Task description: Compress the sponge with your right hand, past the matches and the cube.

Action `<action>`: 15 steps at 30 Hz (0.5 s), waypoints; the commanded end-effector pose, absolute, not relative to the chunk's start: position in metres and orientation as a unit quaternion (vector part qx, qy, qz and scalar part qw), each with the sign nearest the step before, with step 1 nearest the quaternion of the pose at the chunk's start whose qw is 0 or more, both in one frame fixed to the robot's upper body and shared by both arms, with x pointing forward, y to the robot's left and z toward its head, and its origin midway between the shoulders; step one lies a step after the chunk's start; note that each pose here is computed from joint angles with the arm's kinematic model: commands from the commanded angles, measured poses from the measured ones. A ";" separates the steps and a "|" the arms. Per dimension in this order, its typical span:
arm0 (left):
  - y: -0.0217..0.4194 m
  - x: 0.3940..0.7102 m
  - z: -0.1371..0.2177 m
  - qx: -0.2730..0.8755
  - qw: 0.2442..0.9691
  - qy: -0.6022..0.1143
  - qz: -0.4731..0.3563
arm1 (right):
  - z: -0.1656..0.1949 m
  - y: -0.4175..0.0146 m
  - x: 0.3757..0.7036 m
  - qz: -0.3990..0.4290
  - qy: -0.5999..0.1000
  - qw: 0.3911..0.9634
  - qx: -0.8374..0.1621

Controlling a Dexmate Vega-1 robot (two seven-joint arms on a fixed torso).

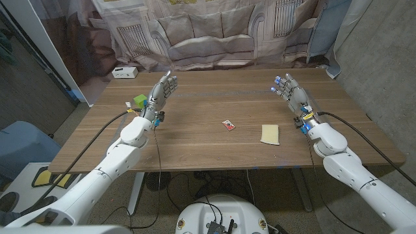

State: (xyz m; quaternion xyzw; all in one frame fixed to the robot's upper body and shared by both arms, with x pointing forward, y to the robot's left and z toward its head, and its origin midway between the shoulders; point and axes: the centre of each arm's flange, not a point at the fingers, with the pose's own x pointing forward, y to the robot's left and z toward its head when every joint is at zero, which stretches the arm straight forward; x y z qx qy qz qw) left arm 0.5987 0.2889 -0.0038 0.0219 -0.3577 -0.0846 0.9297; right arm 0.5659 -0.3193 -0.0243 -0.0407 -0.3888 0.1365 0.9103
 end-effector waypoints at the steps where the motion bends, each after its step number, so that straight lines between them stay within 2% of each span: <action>1: 0.295 0.591 0.000 0.025 0.925 -0.368 -0.085 | -0.025 -0.316 0.541 0.132 -0.402 0.904 -0.055; 15: 0.295 0.594 0.003 0.032 0.925 -0.368 -0.095 | -0.034 -0.314 0.522 0.121 -0.407 0.903 -0.060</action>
